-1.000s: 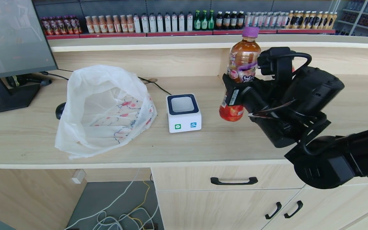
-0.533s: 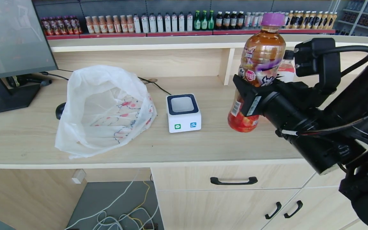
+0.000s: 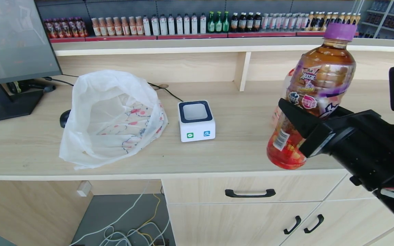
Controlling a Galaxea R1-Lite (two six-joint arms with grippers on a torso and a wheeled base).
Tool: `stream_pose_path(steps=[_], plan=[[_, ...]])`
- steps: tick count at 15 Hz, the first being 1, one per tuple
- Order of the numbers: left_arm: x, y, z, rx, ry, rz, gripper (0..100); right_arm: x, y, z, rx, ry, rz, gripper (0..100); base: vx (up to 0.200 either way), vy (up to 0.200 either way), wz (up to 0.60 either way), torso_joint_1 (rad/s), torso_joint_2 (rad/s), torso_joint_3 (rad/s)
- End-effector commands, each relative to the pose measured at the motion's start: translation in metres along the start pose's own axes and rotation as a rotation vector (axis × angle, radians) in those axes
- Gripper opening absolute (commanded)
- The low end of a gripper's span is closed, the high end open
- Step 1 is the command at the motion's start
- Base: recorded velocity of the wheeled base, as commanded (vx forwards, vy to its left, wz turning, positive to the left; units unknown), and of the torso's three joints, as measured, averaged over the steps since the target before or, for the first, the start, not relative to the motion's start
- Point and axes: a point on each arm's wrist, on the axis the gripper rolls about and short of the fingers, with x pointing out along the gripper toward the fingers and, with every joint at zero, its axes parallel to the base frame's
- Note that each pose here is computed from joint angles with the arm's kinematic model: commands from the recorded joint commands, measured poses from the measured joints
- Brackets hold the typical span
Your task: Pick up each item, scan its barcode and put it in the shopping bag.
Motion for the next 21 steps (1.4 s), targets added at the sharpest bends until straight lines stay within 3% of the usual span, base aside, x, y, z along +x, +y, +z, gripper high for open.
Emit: stream_pose_path(steps=[1,4,8,13,21], plan=[[0.0,0.0,0.0,0.0,-0.001,0.001,100,-0.018,-0.007,0.007,0.035,-0.028,0.043,0,0.0,0.0,0.0,0.0,0.0,0.0],[0.0,0.0,0.0,0.0,-0.001,0.001,100,-0.018,-0.006,0.009,0.135,-0.036,0.17,0,0.0,0.0,0.0,0.0,0.0,0.0],[0.0,0.0,0.0,0.0,-0.001,0.001,100,-0.002,0.005,-0.005,0.274,0.034,0.34,0,0.0,0.0,0.0,0.0,0.0,0.0],[0.0,0.0,0.0,0.0,-0.001,0.001,100,0.042,0.031,-0.016,0.286,0.053,0.649,0,0.0,0.0,0.0,0.0,0.0,0.0],[0.0,0.0,0.0,0.0,-0.001,0.001,100,0.062,0.046,-0.013,0.373,0.069,0.923,0,0.0,0.0,0.0,0.0,0.0,0.0]])
